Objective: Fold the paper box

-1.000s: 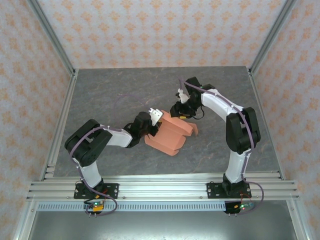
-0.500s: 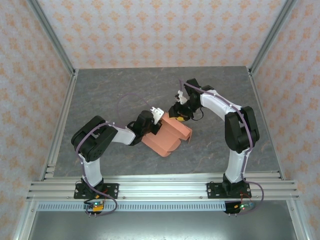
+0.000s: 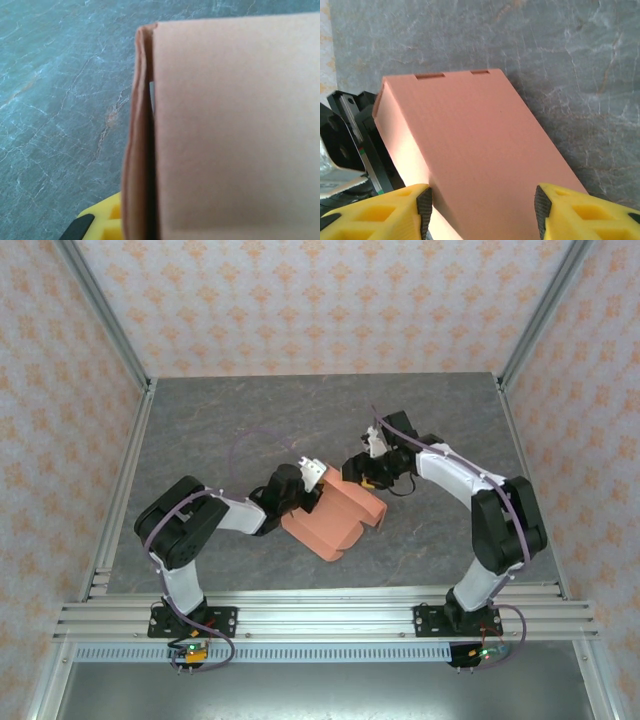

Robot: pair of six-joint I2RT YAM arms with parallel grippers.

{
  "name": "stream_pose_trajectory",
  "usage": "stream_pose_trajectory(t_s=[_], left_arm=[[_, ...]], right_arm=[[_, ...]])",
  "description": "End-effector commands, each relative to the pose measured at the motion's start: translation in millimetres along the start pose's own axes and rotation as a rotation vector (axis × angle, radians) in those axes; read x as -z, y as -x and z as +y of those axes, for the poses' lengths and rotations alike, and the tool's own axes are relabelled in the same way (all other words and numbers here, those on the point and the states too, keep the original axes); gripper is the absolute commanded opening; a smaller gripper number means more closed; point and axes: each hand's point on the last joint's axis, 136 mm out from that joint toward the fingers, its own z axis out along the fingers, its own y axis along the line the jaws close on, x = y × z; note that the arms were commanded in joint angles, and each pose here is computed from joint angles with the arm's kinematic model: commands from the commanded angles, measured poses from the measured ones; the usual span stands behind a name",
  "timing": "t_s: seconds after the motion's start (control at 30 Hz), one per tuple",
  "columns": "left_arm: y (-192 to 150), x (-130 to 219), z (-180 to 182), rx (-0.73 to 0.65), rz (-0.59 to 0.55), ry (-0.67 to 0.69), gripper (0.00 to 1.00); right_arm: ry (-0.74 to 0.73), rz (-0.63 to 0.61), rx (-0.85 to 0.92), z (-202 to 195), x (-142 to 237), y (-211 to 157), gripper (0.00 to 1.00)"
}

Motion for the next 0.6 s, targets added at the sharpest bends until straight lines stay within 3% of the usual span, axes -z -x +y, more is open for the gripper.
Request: stream_pose_trajectory(t_s=[0.0,0.13,0.3,0.47,0.57], left_arm=[[0.1,7.2,1.6,0.013,-0.020,-0.025,0.15],[-0.7,7.8,6.4,0.018,-0.027,-0.007,0.31],[10.5,14.6,14.6,0.044,-0.086,0.044,0.38],[25.4,22.7,25.4,0.074,-0.160,0.105,0.34],[31.8,22.7,25.8,0.076,-0.170,0.108,0.19]], right_arm=[[-0.017,-0.002,-0.016,-8.9,-16.0,3.5,0.55],[-0.049,0.033,-0.032,-15.6,-32.0,-6.2,0.53],[-0.071,0.028,-0.063,-21.7,-33.5,-10.3,0.51],[-0.046,0.028,-0.103,-23.3,-38.3,-15.3,0.50],[-0.036,0.012,-0.112,-23.9,-40.2,-14.5,0.50]])
